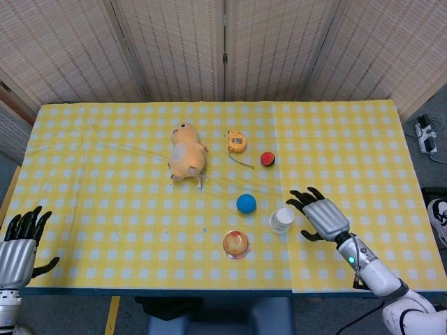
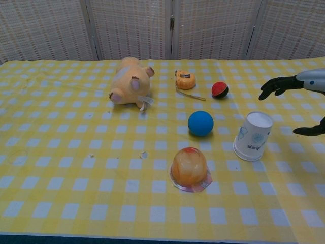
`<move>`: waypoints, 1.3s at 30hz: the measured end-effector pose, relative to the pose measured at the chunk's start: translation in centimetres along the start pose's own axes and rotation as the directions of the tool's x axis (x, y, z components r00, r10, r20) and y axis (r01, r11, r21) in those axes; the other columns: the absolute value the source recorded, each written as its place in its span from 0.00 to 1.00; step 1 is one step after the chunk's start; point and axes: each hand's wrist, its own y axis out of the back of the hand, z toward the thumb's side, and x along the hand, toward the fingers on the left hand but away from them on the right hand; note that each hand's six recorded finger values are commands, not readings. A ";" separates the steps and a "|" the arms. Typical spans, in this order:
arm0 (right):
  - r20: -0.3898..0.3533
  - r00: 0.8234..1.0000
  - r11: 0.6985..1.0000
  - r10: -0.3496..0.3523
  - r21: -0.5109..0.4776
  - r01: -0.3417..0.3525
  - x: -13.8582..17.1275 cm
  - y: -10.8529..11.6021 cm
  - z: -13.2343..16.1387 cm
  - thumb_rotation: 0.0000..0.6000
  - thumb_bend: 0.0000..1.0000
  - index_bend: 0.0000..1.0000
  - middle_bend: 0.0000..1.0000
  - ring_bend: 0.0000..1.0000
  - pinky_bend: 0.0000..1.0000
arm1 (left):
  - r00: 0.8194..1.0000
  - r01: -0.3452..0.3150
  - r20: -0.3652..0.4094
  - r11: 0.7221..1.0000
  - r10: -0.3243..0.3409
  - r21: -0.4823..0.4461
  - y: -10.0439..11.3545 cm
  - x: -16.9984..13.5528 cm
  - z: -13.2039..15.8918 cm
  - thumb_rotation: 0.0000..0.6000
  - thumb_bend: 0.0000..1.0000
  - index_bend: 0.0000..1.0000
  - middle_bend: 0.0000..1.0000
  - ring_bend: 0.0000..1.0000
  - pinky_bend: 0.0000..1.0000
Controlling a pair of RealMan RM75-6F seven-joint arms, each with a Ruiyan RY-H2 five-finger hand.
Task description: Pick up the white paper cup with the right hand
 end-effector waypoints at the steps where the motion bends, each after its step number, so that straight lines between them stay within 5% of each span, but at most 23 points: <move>1: -0.003 1.000 1.000 0.006 -0.005 -0.006 -0.3 -0.1 0.1 1.00 0.34 0.21 0.10 0.14 0.03 | 1.000 0.001 0.000 1.000 -0.001 -0.001 0.0 0.0 0.0 1.00 0.21 0.12 0.04 0.02 0.00; 39: -0.013 0.996 0.995 0.091 -0.034 -0.092 -3.4 -0.3 1.2 1.00 0.43 0.29 0.12 0.14 0.03 | 0.998 0.054 -0.018 0.999 -0.054 -0.011 -1.0 -0.1 -0.7 1.00 0.21 0.10 0.04 0.01 0.00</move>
